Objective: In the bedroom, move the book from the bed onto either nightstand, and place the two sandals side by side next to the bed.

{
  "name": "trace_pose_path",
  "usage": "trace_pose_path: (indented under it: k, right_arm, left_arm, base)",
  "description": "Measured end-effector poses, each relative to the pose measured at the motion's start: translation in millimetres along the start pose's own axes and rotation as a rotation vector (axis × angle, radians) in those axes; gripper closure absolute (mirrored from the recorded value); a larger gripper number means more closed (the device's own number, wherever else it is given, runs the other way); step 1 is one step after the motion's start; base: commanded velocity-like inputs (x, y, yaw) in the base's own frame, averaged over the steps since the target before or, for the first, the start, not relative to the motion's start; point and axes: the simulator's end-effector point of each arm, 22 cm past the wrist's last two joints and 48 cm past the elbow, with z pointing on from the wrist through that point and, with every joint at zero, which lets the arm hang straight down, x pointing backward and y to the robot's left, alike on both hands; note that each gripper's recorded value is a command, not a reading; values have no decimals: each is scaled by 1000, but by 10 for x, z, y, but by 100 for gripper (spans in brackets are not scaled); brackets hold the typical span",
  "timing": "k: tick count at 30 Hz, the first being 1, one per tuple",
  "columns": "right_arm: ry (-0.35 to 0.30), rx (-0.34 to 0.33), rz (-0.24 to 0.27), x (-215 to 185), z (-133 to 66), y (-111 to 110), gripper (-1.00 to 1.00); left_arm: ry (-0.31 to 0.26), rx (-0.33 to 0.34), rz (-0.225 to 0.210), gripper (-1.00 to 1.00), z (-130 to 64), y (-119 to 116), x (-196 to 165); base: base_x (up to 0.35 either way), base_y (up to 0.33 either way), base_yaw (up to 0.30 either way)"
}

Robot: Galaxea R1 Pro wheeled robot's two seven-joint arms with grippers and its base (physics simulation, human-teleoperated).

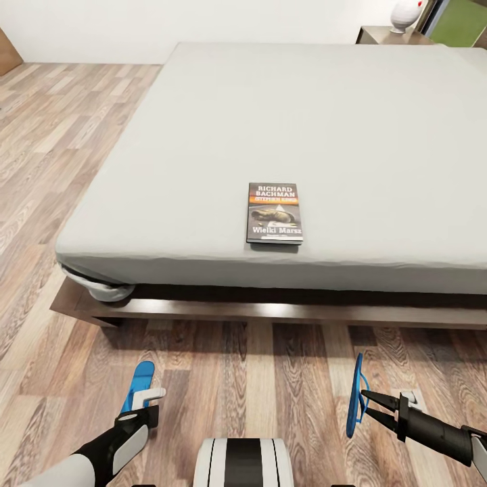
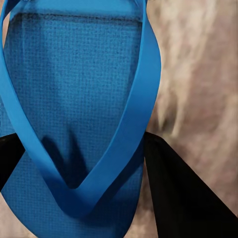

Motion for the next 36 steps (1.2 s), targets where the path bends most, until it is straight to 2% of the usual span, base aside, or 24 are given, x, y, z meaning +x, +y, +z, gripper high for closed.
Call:
trace_pose_path:
  k: [3,5,17,35,36]
  right_arm:
    - [0,0,0,0,0,0,100]
    - [-3,-5,-5,-8,-8,37,100]
    - [-6,-12,-15,-18,-20,91,100]
    - [-6,-11,-16,-16,-19,88,100]
    - [2,-1,-21,12,-46,52,100]
  left_arm:
    - [0,0,0,100,0,0,0]
    - [2,5,-16,100,-23,-11,-8]
    - [-10,7,-18,100,-59,-14,-67]
    - [-10,7,-19,100,-59,-13,-67]
    - [-14,21,-33,100,-71,-84,-86]
  base:
    - [0,0,0]
    - [0,0,0]
    - [0,0,0]
    - [0,0,0]
    - [0,0,0]
